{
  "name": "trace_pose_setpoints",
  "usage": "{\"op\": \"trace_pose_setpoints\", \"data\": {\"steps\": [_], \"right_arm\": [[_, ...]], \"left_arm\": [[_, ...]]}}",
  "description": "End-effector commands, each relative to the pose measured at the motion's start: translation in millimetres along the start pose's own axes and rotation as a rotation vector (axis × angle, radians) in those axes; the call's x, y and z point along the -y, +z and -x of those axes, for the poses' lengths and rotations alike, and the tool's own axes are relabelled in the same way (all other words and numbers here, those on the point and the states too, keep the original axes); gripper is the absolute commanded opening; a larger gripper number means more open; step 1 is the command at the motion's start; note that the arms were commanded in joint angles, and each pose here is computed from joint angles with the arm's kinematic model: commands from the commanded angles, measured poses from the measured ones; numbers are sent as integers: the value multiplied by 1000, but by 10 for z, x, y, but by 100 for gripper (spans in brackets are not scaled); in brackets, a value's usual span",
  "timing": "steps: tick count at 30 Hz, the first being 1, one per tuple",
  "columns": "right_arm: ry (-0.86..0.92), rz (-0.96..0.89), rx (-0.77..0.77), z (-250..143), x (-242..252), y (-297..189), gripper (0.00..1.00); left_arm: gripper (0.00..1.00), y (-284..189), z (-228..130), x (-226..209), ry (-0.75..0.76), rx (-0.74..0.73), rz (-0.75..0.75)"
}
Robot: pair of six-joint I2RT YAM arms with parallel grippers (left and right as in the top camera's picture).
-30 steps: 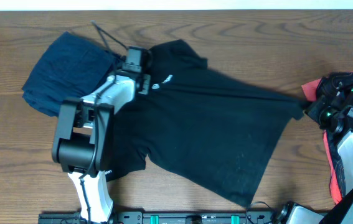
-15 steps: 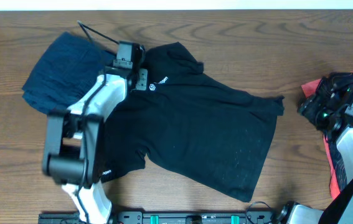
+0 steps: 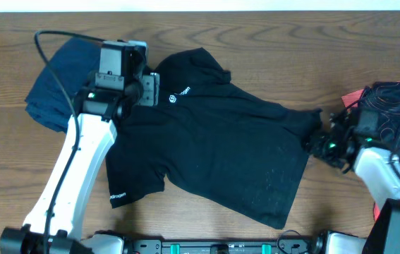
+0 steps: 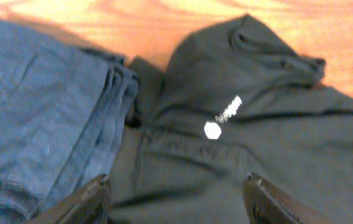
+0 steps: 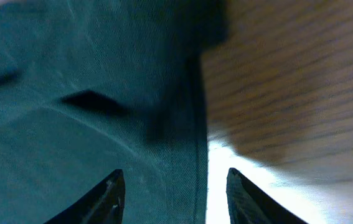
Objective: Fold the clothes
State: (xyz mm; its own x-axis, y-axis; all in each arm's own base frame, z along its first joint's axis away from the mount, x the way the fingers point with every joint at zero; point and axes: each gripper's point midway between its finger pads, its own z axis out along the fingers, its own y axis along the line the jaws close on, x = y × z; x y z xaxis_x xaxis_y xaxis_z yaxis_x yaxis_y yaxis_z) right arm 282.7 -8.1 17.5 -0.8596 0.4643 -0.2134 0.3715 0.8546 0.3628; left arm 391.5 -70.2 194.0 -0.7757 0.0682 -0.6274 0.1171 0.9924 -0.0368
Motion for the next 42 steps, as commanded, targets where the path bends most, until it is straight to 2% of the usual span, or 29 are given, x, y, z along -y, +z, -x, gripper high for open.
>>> {"op": "trace_pose_setpoints", "data": {"steps": [1, 4, 6, 8, 11, 15, 18, 19, 20, 22, 23, 24, 28, 33, 38, 42], "right_arm": [[72, -98, -29, -280, 153, 209, 46], [88, -100, -51, -419, 173, 327, 37], [93, -116, -48, -423, 215, 364, 19], [158, -231, 5, -341, 434, 333, 7], [243, -402, 116, -119, 799, 173, 1], [311, -614, 212, 191, 1209, -214, 1], [369, -619, 247, 405, 1282, -397, 1], [374, -568, 252, 493, 1224, -403, 7], [352, -516, 248, 576, 1148, -405, 19], [297, -442, 235, 700, 1006, -431, 51], [288, -424, 227, 741, 951, -467, 59], [287, -417, 220, 767, 916, -506, 62], [285, -376, 189, 838, 764, -653, 66], [212, -191, 144, 866, 372, -748, 66], [58, 70, 110, 832, -118, -789, 65], [19, 89, 106, 821, -154, -796, 65]], "left_arm": [[70, -181, -60, 17, -23, -17, -23], [70, -234, -169, 8, -22, -56, -20], [70, -248, -230, 3, -22, -80, -18], [70, -252, -274, 0, -22, -98, -16], [70, -255, -304, -1, -23, -110, -16], [70, -259, -339, -3, -23, -124, -14], [71, -261, -350, -4, -23, -129, -14], [71, -261, -355, -4, -23, -131, -14], [71, -261, -360, -4, -23, -133, -14], [71, -263, -397, -6, -23, -148, -13], [71, -262, -427, -8, -25, -161, -12], [71, -261, -472, -9, -39, -181, -10], [71, -203, -830, 101, -72, -331, -72], [71, 119, -1408, 67, -112, -528, -44], [71, 518, -1791, 55, -118, -634, -37], [71, 773, -1890, 78, -123, -662, -49]]}}
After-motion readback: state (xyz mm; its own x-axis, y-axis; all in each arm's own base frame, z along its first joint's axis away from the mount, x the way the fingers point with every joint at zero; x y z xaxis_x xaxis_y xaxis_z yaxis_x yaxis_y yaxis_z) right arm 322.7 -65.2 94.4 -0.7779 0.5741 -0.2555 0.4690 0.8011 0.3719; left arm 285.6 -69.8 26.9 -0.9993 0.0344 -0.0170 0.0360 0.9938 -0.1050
